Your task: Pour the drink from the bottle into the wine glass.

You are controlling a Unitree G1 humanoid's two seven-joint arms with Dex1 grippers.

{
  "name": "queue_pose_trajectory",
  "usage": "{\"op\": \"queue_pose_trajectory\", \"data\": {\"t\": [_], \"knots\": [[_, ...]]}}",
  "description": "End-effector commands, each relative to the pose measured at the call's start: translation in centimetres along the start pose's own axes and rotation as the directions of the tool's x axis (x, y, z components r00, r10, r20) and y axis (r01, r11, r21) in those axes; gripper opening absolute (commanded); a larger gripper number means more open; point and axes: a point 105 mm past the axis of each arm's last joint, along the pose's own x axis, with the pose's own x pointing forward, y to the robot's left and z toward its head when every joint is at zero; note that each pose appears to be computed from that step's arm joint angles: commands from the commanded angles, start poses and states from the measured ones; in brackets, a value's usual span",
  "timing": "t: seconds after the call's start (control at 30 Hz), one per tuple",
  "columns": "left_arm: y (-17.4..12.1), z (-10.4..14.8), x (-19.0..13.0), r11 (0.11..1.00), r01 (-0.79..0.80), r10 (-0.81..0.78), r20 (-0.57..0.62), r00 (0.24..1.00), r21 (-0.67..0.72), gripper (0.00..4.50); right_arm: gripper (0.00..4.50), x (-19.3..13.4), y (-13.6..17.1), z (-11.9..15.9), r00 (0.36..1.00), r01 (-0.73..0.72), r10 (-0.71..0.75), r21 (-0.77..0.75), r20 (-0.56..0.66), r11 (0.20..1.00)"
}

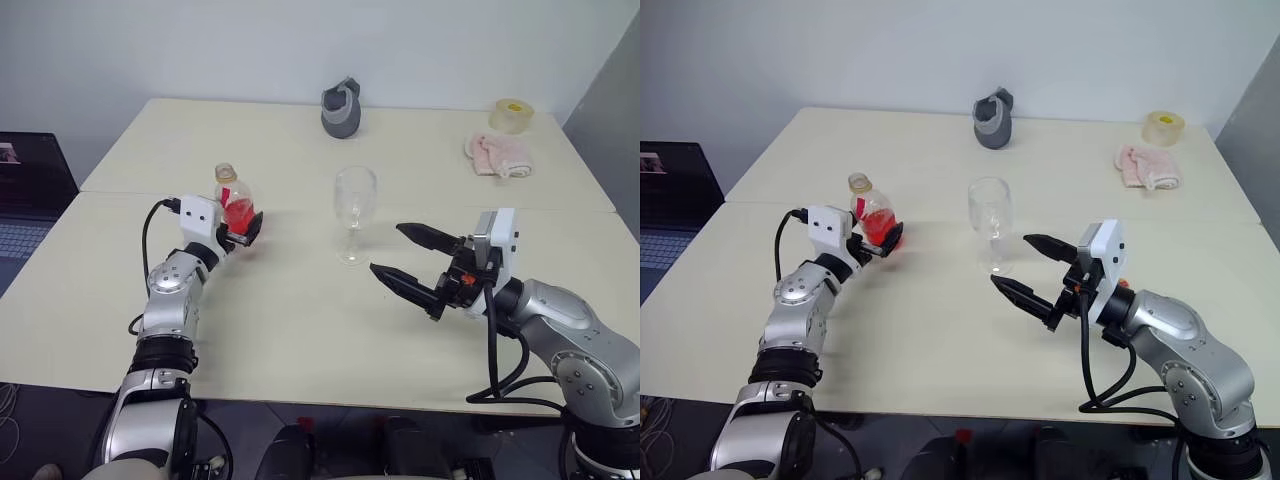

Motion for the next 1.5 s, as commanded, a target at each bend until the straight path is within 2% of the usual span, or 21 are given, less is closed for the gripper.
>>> {"op": "queue_pose_trajectory", "data": {"t": [0.03, 0.33, 0.6, 0.7, 0.87, 1.07, 1.27, 1.5], "knots": [[1.2, 1.3, 0.3, 0.999, -0.012, 0.011, 0.039, 0.999, 0.035, 4.5, 4.47, -0.2, 0.2, 0.9, 1.0, -0.004, 0.004, -0.026, 0.023, 1.0], [1.9, 1.4, 1.6, 0.999, -0.002, -0.001, 0.041, 0.999, 0.051, 4.5, 4.47, -0.1, 0.1, 1.0, 1.0, -0.003, 0.003, -0.023, 0.023, 1.0], [1.1, 2.0, 2.9, 0.998, 0.047, -0.049, 0.064, 0.997, 0.032, 4.5, 4.47, -0.1, 0.3, 0.9, 1.0, 0.008, -0.008, -0.003, 0.022, 1.0], [1.1, 2.0, 3.0, 0.999, 0.052, -0.052, 0.071, 0.996, 0.012, 3.88, 4.5, -0.1, 0.1, 0.9, 1.0, 0.018, -0.018, -0.007, 0.023, 1.0], [1.3, 2.2, 3.0, 0.999, 0.051, -0.052, 0.077, 0.996, 0.011, 2.43, 4.5, -0.1, -0.1, 1.0, 0.999, 0.031, -0.03, -0.016, 0.023, 0.999], [1.5, 2.8, 3.1, 0.999, 0.046, -0.047, 0.09, 0.995, 0.017, 1.44, 4.5, -0.1, -0.3, 0.9, 0.999, 0.033, -0.033, -0.014, 0.024, 0.999], [0.9, 4.2, 3.8, 0.996, 0.072, -0.078, 0.111, 0.991, 0.054, 1.02, 4.5, 0.1, -0.5, 1.0, 0.999, 0.033, -0.032, -0.018, 0.028, 0.999], [-1.0, 9.4, 5.9, 0.962, 0.19, -0.218, 0.138, 0.966, 0.196, 1.01, 4.5, 0.7, -1.0, 1.5, 0.999, 0.033, -0.032, -0.051, 0.019, 0.998]]}}
